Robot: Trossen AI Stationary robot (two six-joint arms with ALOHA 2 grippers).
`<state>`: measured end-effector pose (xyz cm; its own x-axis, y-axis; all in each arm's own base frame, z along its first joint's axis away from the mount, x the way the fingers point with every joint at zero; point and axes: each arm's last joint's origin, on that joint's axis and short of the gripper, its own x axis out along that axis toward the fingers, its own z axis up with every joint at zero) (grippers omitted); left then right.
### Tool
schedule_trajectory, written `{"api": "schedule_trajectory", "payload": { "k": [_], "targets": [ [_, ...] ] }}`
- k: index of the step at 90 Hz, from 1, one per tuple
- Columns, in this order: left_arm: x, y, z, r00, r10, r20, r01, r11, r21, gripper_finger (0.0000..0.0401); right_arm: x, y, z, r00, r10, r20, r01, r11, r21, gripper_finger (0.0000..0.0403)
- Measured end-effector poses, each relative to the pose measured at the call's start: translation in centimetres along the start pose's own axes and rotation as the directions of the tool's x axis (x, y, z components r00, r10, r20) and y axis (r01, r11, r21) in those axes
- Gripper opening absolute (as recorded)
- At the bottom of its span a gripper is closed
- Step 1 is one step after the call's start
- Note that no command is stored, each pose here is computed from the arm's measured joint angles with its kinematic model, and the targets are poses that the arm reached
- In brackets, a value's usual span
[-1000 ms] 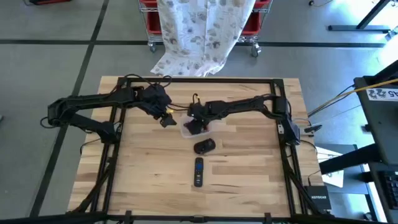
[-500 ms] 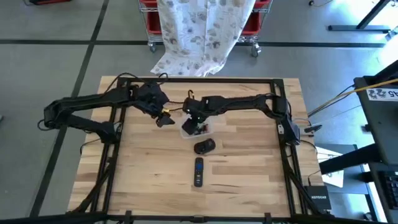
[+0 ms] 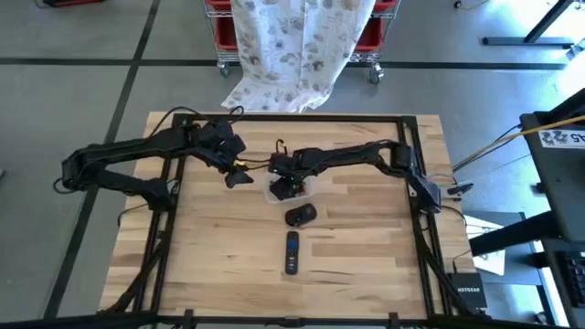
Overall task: Insert battery
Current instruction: Insert the silver battery into the mouse
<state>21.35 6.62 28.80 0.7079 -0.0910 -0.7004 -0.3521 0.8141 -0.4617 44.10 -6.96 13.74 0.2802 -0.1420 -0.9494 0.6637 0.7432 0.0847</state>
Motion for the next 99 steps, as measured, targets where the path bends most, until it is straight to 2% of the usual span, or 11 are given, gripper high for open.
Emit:
{"api": "schedule_trajectory", "payload": {
  "k": [11,26,30,48,83,99],
  "targets": [
    [0.0,0.0,0.0,1.0,-0.005,-0.002,0.005,1.0,0.003,0.0296,0.7,0.1,-0.1,1.0,0.002,-0.015,-0.002,1.0,0.001,0.012],
    [0.0,0.0,0.0,1.0,-0.008,-0.002,0.008,1.0,0.008,0.0296,1.3,0.4,-0.4,0.999,0.025,-0.037,-0.025,1.0,-0.003,0.0027],
    [0.0,0.0,0.0,1.0,-0.008,-0.002,0.008,1.0,0.008,0.0296,1.3,0.6,-0.6,0.999,0.023,-0.038,-0.023,1.0,-0.009,0.0014],
    [0.0,0.1,0.1,1.0,0.025,0.013,-0.025,0.999,0.022,0.0296,0.5,0.9,0.0,0.997,0.048,-0.054,-0.048,0.999,-0.009,0.0006],
    [0.0,0.1,0.1,0.999,0.04,0.019,-0.041,0.999,0.034,0.0296,-3.2,2.1,2.2,0.992,0.111,-0.052,-0.115,0.991,-0.065,0.0002],
    [0.0,0.1,0.1,0.999,0.04,0.02,-0.041,0.998,0.048,0.0296,-3.5,2.1,2.0,0.987,0.129,-0.094,-0.131,0.991,-0.021,0.0001]
  ]
}}
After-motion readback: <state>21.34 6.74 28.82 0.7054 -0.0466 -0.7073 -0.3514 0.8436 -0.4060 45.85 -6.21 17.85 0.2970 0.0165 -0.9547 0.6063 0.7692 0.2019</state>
